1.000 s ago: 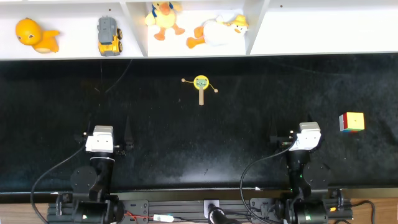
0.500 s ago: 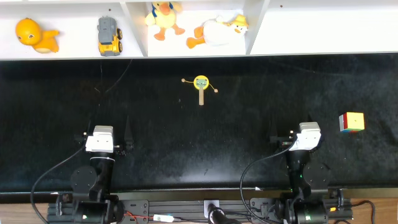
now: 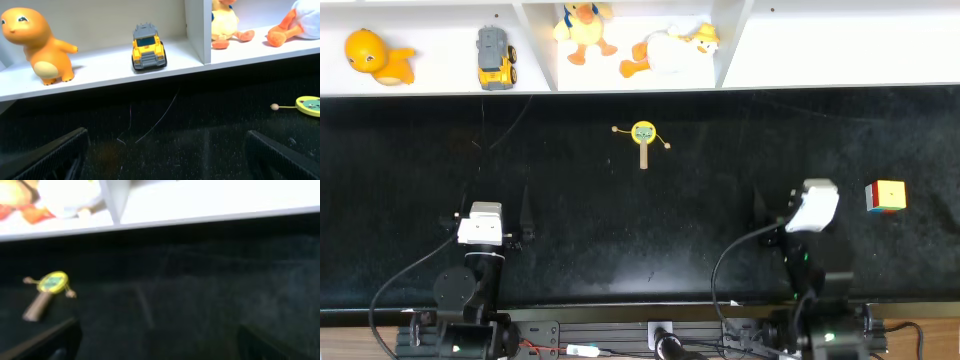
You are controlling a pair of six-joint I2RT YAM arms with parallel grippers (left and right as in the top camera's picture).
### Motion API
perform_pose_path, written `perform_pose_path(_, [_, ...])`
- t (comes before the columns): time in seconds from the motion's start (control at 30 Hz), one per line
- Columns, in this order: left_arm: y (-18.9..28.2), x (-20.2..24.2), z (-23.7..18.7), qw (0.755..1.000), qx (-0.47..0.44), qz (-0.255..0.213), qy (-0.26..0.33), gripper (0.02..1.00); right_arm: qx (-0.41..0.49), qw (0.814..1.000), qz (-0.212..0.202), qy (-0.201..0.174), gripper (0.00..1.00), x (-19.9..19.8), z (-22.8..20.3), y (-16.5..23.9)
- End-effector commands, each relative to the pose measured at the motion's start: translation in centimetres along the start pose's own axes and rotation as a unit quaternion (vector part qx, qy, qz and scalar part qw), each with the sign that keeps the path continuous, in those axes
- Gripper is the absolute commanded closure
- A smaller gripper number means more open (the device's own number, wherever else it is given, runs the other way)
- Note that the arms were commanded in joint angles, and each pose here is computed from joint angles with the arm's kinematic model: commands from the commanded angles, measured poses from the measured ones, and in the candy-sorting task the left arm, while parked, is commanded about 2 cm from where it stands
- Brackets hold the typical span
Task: Store Toys
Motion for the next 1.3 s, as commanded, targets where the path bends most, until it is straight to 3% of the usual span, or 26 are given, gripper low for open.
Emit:
perform_pose_path(0.03, [0.1,-0.1,0.1,1.0,-0.005,-0.004,0.004,0.02,0.049,0.997,0.01,-0.05,0.007,2.9,3.4,0.3])
perform_pose_path(0.1, [0.1,-0.1,0.1,1.0,-0.005,-0.004,0.004,0.02,0.092,0.994,-0.01,-0.06,0.003,3.6,3.5,-0.1])
perform_pose_path(0.23, [0.1,-0.1,0.1,1.0,-0.005,-0.004,0.004,0.02,0.149,0.98,-0.071,-0.112,0.005,5.2,3.2,-1.1])
perform_pose_path(0.67, [0.1,-0.1,0.1,1.0,-0.005,-0.004,0.004,0.02,0.232,0.95,-0.143,-0.15,0.005,13.2,-1.9,-7.3])
perform_pose_path(0.93, [0.1,-0.1,0.1,1.0,-0.005,-0.004,0.004,0.02,0.234,0.959,-0.131,-0.094,0.005,19.7,-3.7,-10.4])
perform_pose_path(1.1, [0.1,-0.1,0.1,1.0,-0.005,-0.004,0.004,0.02,0.246,0.955,-0.141,-0.081,0.005,21.5,-5.0,-13.0])
perform_pose_path(1.23, [0.1,-0.1,0.1,1.0,-0.005,-0.004,0.004,0.02,0.286,0.949,-0.126,-0.035,0.007,22.7,-6.8,-14.5])
perform_pose_path(1.3, [0.1,-0.1,0.1,1.0,-0.005,-0.004,0.004,0.023,0.295,0.945,-0.139,-0.021,0.005,22.5,-7.7,-15.0])
Point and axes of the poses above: each gripper's point midway between its finger pads, its own y axis back along the fingers, its own x axis along the line the jaws close on, z = x × y, the point moved 4 cm from there along y, back along the fingers, and after that the axes turned 13 degrees about -y, right-handed, at the moved point
